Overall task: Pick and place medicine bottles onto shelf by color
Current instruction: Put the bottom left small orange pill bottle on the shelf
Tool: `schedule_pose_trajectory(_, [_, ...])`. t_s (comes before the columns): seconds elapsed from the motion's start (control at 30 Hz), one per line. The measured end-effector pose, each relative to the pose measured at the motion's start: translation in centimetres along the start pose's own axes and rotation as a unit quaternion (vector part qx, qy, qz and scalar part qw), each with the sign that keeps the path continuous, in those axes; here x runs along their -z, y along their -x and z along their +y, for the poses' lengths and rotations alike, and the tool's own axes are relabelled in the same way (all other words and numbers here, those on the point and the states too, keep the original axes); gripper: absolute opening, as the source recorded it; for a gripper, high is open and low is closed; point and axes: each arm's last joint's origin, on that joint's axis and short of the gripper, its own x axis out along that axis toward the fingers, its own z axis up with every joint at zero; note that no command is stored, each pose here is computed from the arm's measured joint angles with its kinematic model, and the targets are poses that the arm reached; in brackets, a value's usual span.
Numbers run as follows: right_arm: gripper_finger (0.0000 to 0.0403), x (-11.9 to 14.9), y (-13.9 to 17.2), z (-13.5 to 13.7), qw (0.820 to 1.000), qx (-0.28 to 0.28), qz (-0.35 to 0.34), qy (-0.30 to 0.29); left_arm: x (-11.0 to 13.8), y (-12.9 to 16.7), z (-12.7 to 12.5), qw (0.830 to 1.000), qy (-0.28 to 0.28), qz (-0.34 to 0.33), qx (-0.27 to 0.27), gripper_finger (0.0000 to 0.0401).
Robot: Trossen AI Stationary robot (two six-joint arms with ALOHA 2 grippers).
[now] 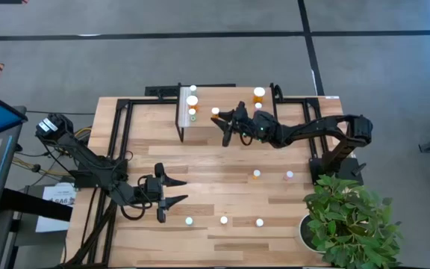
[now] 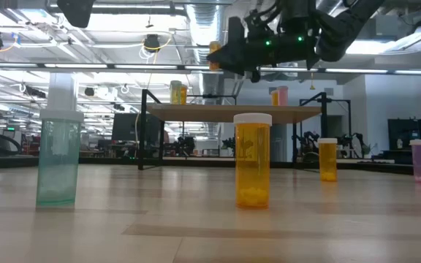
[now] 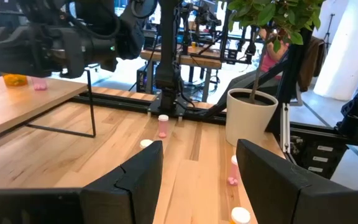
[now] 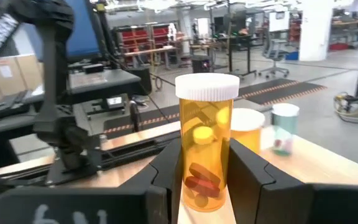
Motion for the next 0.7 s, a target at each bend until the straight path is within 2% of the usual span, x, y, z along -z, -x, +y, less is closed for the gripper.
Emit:
schedule_pose_trajectory(0.37, [0.0114,-0.4,-0.3,-3.4,0.998,0.051,-0.005,-0.023,-0.1,-0.6,0.6,1.000,0.001,-0.001,-0.009,0.0192])
schedule_pose_trajectory(0.7, [0.0114,-1.0,-0.4,-1.2,0.988,0.152,-0.029,-0.004,-0.2,-1.2,1.2,1.000,0.001,0.000,-0.012,0.0192])
